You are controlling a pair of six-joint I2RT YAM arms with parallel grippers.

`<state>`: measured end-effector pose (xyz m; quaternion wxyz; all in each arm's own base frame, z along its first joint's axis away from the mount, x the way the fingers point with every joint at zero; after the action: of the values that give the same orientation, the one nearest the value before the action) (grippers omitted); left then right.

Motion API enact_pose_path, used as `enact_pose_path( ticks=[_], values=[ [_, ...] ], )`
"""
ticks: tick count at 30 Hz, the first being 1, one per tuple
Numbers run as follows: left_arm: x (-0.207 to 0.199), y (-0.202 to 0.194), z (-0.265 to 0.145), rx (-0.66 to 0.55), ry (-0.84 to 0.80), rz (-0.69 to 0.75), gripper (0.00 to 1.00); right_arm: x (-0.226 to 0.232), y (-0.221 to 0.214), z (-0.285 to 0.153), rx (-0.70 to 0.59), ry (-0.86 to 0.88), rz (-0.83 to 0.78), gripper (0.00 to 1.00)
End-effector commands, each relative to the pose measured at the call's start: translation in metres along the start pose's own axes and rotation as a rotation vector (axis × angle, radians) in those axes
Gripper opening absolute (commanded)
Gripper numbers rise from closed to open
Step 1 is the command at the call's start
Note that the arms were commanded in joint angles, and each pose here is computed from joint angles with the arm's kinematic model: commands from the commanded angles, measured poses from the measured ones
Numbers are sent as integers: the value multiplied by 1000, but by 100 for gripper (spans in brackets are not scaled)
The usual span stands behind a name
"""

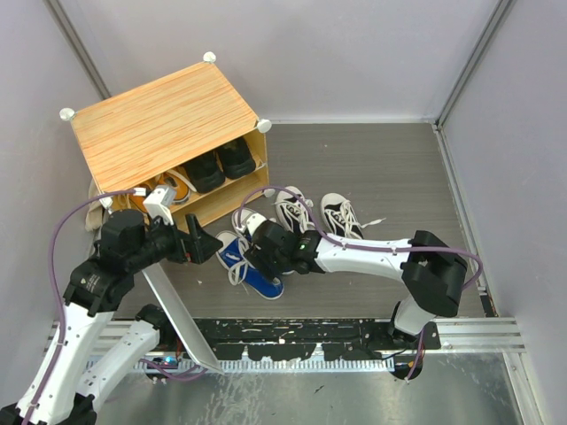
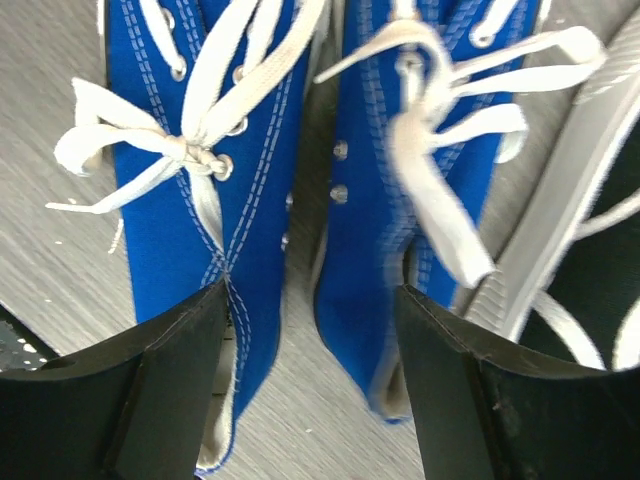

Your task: Place and organize the shoes in the shoe cabinet

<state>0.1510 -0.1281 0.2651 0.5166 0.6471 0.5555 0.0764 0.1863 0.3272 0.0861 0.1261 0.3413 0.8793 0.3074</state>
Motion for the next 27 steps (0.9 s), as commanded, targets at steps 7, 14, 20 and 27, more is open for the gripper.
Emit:
enact_pose_path(
  ticks=[7,14,20,27],
  values=[
    [-2,8,9,-27,-22,29,98,-27,8,-16,14,-123,-56,75],
    [-1,7,13,-15,-25,27,98,-7,12,-18,-3,5,-48,75],
    [-2,8,17,-12,-30,25,98,-2,20,-25,-30,39,-47,75],
    [-1,8,16,-10,-29,25,98,4,10,-10,6,61,-29,75]
  ],
)
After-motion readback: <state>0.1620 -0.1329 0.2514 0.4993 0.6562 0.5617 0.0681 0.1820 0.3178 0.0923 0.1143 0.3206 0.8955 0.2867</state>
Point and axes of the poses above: each gripper's point midway between its finger pads, its own z axis out along the fingers, its own x axis along the line the jaws close on, y = z × x, the point moved 2 cm from there along -z, back along the fingers, and after that the axes turned 2 degrees about z, right-handed, at the moved point
